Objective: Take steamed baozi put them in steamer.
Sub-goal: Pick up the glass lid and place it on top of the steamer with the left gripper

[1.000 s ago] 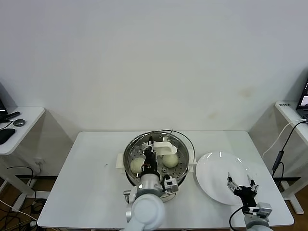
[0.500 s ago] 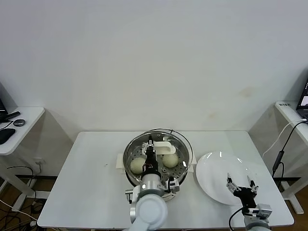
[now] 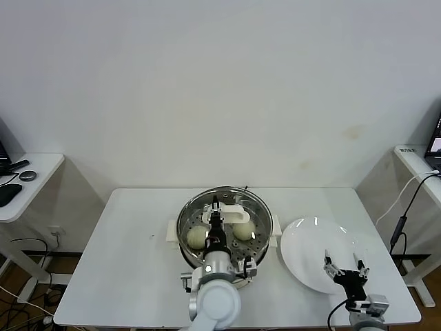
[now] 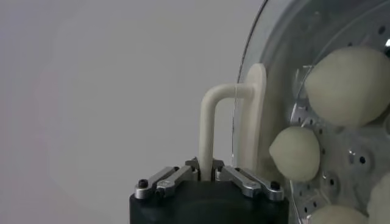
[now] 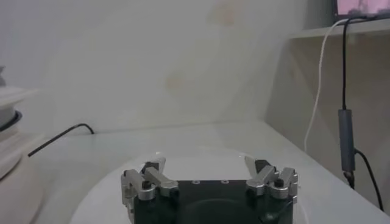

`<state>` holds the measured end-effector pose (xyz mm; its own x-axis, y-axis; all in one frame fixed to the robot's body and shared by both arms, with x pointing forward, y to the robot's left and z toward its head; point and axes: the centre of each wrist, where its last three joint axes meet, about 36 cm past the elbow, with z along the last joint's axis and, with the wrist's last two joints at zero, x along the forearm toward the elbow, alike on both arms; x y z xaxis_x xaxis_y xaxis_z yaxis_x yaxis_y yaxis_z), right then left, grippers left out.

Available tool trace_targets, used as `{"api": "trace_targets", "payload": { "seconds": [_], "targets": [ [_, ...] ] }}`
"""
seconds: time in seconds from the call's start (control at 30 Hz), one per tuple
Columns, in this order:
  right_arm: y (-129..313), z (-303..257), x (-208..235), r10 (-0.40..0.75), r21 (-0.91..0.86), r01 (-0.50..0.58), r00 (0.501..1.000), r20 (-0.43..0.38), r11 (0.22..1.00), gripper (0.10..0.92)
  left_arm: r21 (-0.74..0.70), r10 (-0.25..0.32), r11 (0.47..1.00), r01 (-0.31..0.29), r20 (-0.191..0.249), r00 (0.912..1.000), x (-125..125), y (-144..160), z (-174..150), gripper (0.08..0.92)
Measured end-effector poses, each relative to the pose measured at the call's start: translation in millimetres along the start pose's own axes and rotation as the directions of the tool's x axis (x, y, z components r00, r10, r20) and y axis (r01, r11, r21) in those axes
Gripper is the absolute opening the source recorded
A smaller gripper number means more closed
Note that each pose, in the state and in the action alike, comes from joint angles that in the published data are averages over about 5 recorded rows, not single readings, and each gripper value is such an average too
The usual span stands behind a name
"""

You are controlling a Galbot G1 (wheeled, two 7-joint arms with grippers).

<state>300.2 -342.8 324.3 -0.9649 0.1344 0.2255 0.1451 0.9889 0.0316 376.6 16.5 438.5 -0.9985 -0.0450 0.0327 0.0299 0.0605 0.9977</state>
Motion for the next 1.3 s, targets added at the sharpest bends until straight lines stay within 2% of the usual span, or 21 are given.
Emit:
{"api": "trace_targets", "payload": {
  "seconds": [0.83,1.3],
  "targets": [
    [2,4,-2,0.0,-0.006,0.0,1.0,-0.004,1.0,0.823,-0.006,0.031,1.0,-0.031,-0.026,0.9992,-12,-9,7,0.175],
    [3,5,-4,-0.001,-0.009,0.0,1.0,-0.005,1.0,0.823,0.005,0.047,0.999,-0.047,-0.018,0.9987,-11,-10,10,0.19]
  ]
}}
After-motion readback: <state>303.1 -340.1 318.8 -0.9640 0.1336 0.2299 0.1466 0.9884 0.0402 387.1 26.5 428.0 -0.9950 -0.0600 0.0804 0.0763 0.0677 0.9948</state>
